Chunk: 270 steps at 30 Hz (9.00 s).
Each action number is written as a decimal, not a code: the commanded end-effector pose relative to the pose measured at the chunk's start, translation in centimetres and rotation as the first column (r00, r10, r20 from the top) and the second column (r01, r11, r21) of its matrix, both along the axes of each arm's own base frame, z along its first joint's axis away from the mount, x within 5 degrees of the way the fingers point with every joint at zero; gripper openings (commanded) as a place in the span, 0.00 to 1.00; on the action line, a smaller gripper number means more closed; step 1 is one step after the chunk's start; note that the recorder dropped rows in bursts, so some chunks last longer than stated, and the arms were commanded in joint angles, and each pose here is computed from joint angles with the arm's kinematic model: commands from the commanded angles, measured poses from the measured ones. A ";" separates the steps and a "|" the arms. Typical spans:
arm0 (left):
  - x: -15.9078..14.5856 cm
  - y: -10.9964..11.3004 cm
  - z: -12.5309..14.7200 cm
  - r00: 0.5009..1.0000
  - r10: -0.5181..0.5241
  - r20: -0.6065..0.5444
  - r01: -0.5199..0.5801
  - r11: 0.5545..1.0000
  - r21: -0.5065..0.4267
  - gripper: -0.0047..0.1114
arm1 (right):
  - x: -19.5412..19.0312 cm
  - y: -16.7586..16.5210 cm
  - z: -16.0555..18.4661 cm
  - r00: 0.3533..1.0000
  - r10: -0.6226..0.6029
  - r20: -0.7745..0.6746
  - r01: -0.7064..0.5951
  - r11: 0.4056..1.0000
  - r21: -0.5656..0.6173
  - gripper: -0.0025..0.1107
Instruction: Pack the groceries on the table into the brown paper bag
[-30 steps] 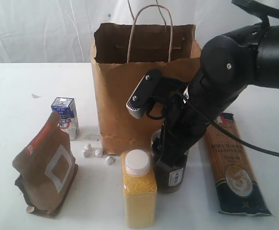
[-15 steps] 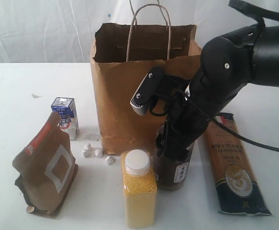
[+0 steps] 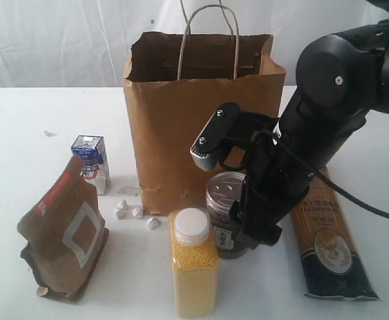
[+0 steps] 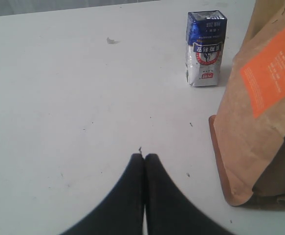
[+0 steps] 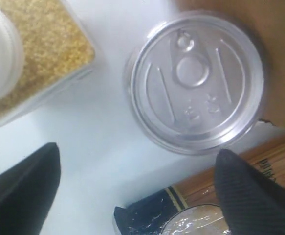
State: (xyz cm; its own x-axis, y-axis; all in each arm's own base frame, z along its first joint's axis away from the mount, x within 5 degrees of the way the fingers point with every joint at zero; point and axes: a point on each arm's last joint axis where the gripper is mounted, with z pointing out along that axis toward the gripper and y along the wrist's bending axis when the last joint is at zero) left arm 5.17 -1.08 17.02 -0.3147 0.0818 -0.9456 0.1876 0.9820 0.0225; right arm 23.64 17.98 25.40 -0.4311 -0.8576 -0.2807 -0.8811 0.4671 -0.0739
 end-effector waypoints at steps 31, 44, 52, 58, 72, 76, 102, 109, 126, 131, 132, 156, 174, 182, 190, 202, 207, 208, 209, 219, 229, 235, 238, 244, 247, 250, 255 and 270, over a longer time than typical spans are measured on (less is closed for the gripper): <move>0.0 0.0 -0.1 1.000 0.001 0.000 -0.001 1.000 -0.002 0.04 | 2.2 1.3 -1.5 0.991 -0.094 0.091 0.086 0.992 0.095 0.87; 0.0 0.0 -0.1 1.000 0.001 0.000 -0.001 1.000 -0.002 0.04 | 2.9 1.7 -3.2 0.993 -0.086 0.079 0.081 0.995 0.064 0.87; 0.0 0.0 -0.1 1.000 0.001 0.000 -0.001 1.000 -0.002 0.04 | 3.3 1.9 -3.5 0.991 -0.090 0.099 0.082 0.993 0.081 0.87; 0.0 0.0 -0.1 1.000 0.001 0.000 -0.001 1.000 -0.002 0.04 | 3.4 2.0 -3.4 0.986 -0.132 0.102 0.121 0.987 0.108 0.55; 0.0 0.0 -0.1 1.000 0.001 0.000 -0.001 1.000 -0.002 0.04 | 0.7 0.1 1.3 0.975 -0.211 0.070 0.200 0.970 0.138 0.02; 0.0 0.0 -0.1 1.000 0.001 0.000 -0.001 1.000 -0.002 0.04 | -1.3 -1.3 4.3 0.971 -0.220 0.090 0.203 0.965 0.166 0.02; 0.0 0.0 -0.1 1.000 0.001 0.000 -0.001 1.000 -0.002 0.04 | 1.6 -3.9 23.7 0.711 -0.411 0.571 0.197 0.896 0.399 0.02; 0.0 0.0 -0.1 1.000 0.001 0.000 -0.001 1.000 -0.002 0.04 | 6.2 -1.2 21.8 0.727 -0.396 0.561 0.179 0.898 0.402 0.02; 0.0 0.0 -0.1 1.000 0.001 0.000 -0.001 1.000 -0.002 0.04 | 9.0 2.2 17.6 0.842 -0.311 0.442 0.114 0.902 0.417 0.02; 0.0 0.0 -0.1 1.000 0.001 0.000 -0.001 1.000 -0.002 0.04 | 10.2 3.0 15.0 0.878 -0.314 0.361 0.175 0.913 0.368 0.02; 0.0 0.0 -0.1 1.000 0.001 0.000 -0.001 1.000 -0.002 0.04 | 10.4 3.1 14.5 0.882 -0.317 0.348 0.186 0.914 0.362 0.02; 0.0 0.0 -0.1 1.000 0.001 0.000 -0.001 1.000 -0.002 0.04 | 11.0 5.5 13.0 0.926 -0.256 0.277 0.107 0.883 0.458 0.02; 0.0 0.0 -0.1 1.000 0.001 0.000 -0.001 1.000 -0.002 0.04 | 11.3 7.6 8.7 0.979 -0.187 0.075 0.140 0.898 0.418 0.10; 0.0 0.0 -0.1 1.000 0.001 0.000 -0.001 1.000 -0.002 0.04 | 10.8 6.0 11.7 0.947 -0.248 0.204 0.146 0.898 0.414 0.10; 0.0 0.0 -0.1 1.000 0.001 0.000 -0.001 1.000 -0.002 0.04 | 9.4 4.5 14.3 0.925 -0.272 0.266 0.146 0.899 0.414 0.04; 0.0 0.0 -0.1 1.000 0.001 0.000 -0.001 1.000 -0.002 0.04 | 10.3 4.0 11.7 0.942 -0.302 0.149 0.245 0.918 0.311 0.53; 0.0 0.0 -0.1 1.000 0.001 0.000 -0.001 1.000 -0.002 0.04 | 10.2 4.0 11.9 0.940 -0.304 0.156 0.242 0.915 0.322 0.77; 0.0 0.0 -0.1 1.000 0.001 0.000 -0.001 1.000 -0.002 0.04 | 10.2 4.0 11.9 0.940 -0.304 0.155 0.242 0.915 0.323 0.77; 0.0 0.0 -0.1 1.000 0.001 0.000 -0.001 1.000 -0.002 0.04 | 10.2 3.9 12.0 0.940 -0.304 0.156 0.242 0.914 0.325 0.77; 0.0 0.0 -0.1 1.000 0.001 0.000 -0.001 1.000 -0.002 0.04 | 10.1 4.1 12.0 0.945 -0.289 0.152 0.227 0.916 0.330 0.77; 0.0 0.0 -0.1 1.000 0.001 0.000 -0.001 1.000 -0.002 0.04 | 9.6 3.8 13.0 0.941 -0.292 0.173 0.219 0.911 0.350 0.77; 0.0 0.0 -0.1 1.000 0.001 0.000 -0.001 1.000 -0.002 0.04 | 7.4 2.2 15.8 0.937 -0.281 0.208 0.199 0.917 0.345 0.75; 0.0 0.0 -0.1 1.000 0.001 0.000 -0.001 1.000 -0.002 0.04 | 6.1 1.4 16.4 0.953 -0.243 0.181 0.184 0.939 0.292 0.70; 0.0 0.0 -0.1 1.000 0.001 0.000 -0.001 1.000 -0.002 0.04 | 4.6 0.5 16.2 0.961 -0.213 0.178 0.162 0.950 0.266 0.60; 0.0 0.0 -0.1 1.000 0.001 0.000 -0.001 1.000 -0.002 0.04 | 3.8 -0.1 14.6 0.972 -0.181 0.151 0.146 0.965 0.217 0.60; 0.0 0.0 -0.1 1.000 0.001 0.000 -0.001 1.000 -0.002 0.04 | 3.1 -1.2 13.0 0.978 -0.175 0.112 0.154 0.972 0.176 0.60; 0.0 0.0 -0.1 1.000 0.001 0.000 -0.001 1.000 -0.002 0.04 | 2.1 -3.1 11.0 0.979 -0.193 0.063 0.184 0.975 0.125 0.60; 0.0 0.0 -0.1 1.000 0.001 0.000 -0.001 1.000 -0.002 0.04 | 2.0 -3.8 9.3 0.980 -0.128 0.154 0.096 0.976 0.197 0.60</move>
